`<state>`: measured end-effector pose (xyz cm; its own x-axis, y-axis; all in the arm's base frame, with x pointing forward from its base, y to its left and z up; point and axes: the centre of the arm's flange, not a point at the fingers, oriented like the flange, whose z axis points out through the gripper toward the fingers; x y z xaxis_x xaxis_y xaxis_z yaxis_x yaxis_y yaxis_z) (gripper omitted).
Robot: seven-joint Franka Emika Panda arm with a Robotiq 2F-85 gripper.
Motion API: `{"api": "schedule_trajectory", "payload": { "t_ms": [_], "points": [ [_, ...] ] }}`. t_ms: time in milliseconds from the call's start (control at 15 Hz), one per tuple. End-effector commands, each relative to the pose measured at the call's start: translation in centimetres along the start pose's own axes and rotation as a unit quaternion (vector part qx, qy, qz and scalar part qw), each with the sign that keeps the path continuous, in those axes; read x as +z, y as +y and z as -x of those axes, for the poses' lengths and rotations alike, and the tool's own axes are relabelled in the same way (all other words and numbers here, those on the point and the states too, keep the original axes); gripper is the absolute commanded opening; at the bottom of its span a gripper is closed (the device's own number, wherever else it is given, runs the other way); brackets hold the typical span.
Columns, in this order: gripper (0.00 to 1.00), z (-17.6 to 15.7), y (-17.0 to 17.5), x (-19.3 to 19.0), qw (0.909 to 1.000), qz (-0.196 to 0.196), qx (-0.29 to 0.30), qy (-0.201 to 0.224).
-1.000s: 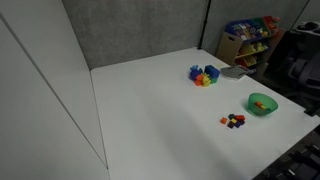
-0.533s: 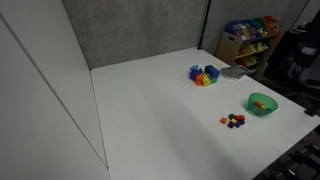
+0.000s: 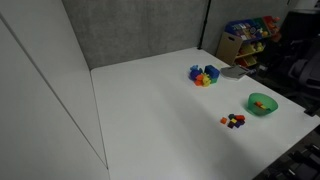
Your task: Place one small orange block in the green bowl.
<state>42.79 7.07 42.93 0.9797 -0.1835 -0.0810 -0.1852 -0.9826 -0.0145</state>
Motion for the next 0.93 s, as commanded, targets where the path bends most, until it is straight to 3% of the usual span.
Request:
{"api": "schedule_trajectory", "payload": {
  "t_ms": [0, 333, 467, 867],
  "points": [
    [1.0, -2.9, 2.4, 5.2, 0.9997, -0.002, -0.004, 0.024],
    [1.0, -5.8, 4.4, 11.0, 0.9987, -0.013, -0.016, 0.047],
    [1.0, -6.1, 4.8, 11.1, 0.9985, 0.004, -0.016, 0.053],
    [1.0, -6.7, 4.8, 12.5, 0.9991, -0.006, -0.02, 0.038]
  ]
}}
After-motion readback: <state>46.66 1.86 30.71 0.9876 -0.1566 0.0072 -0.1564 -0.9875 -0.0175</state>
